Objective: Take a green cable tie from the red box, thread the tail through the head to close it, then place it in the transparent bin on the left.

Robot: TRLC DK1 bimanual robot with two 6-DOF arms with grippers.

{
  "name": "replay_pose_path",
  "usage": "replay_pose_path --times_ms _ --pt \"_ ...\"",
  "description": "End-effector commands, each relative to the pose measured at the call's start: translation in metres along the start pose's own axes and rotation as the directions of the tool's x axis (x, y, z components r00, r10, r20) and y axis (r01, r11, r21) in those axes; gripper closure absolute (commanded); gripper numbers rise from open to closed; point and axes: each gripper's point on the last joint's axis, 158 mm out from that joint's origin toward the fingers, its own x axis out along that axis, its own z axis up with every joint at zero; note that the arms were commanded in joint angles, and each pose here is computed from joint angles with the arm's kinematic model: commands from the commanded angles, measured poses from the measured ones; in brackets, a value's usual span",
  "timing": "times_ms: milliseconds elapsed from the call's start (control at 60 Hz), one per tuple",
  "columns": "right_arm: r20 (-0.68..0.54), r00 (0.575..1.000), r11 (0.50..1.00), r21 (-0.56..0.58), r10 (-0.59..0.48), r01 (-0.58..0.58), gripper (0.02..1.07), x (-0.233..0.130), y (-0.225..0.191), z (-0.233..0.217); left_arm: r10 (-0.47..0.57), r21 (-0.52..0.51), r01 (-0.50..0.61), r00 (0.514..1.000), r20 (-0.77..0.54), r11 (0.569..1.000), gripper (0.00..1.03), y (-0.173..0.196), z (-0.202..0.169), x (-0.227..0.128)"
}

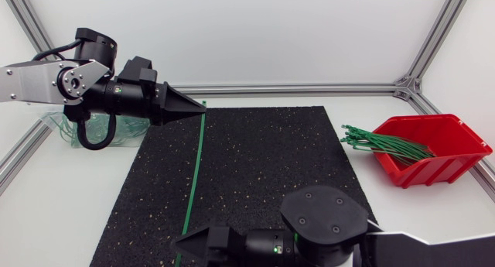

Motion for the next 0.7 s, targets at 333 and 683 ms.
replay_pose_path --times_ms 333,683 --pt "-0.016 1.0 0.999 -0.026 0.021 -0.022 0.87 0.008 0.009 0.004 -0.03 0.012 0.03 0.999 -0.018 0.999 1.0 -0.003 0.001 0.004" --pt "-0.044 0.999 0.999 -0.027 0.018 -0.019 0.9 0.012 0.005 -0.004 -0.037 0.008 0.037 0.999 -0.029 0.999 1.0 -0.005 -0.005 0.006"
